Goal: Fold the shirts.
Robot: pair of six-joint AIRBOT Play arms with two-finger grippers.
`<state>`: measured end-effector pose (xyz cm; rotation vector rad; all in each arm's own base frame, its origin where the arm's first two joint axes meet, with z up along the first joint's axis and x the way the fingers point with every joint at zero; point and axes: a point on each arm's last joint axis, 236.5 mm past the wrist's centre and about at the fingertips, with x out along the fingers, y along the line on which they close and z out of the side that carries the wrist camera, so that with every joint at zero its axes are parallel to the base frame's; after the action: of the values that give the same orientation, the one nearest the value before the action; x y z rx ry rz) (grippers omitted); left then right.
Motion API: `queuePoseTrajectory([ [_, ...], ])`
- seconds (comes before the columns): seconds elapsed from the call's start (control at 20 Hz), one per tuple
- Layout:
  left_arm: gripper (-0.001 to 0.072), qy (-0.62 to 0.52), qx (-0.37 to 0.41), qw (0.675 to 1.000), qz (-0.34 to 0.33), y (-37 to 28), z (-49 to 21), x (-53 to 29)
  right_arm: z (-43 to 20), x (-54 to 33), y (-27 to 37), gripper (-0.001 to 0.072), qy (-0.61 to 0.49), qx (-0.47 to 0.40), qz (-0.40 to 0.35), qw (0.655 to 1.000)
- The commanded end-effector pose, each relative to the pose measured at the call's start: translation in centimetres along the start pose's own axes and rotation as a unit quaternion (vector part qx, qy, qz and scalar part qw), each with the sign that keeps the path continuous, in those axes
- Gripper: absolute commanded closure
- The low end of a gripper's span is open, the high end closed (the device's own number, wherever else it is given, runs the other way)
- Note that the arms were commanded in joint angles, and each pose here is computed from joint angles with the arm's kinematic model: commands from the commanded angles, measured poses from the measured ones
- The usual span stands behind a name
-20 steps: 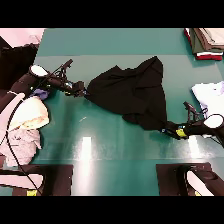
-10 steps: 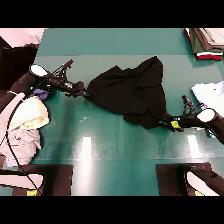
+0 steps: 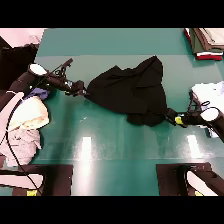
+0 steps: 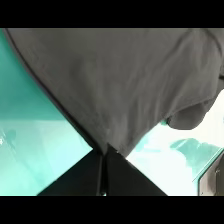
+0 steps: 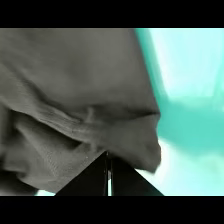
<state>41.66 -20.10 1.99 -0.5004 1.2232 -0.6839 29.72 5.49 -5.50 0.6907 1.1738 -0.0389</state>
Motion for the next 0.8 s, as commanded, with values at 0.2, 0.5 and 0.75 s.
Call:
queuePoseTrajectory([
  [0.2, 0.0686, -0.208, 0.141, 0.967, 0.034, -9.6, 9.1, -17.1, 10.4, -15.6, 8.7, 0.0698, -0.215, -0.098, 0.08, 0.968],
  [0.5, 0.0686, -0.44, 0.332, 0.83, 0.079, -27.0, 6.6, -38.4, 15.7, -37.7, 18.5, 0.0698, -0.413, -0.23, 0.105, 0.875],
  [0.75, 0.0686, -0.561, 0.396, 0.724, 0.065, -36.5, -1.8, -47.6, 13.7, -49.8, 21.6, 0.0698, -0.493, -0.287, 0.073, 0.818],
])
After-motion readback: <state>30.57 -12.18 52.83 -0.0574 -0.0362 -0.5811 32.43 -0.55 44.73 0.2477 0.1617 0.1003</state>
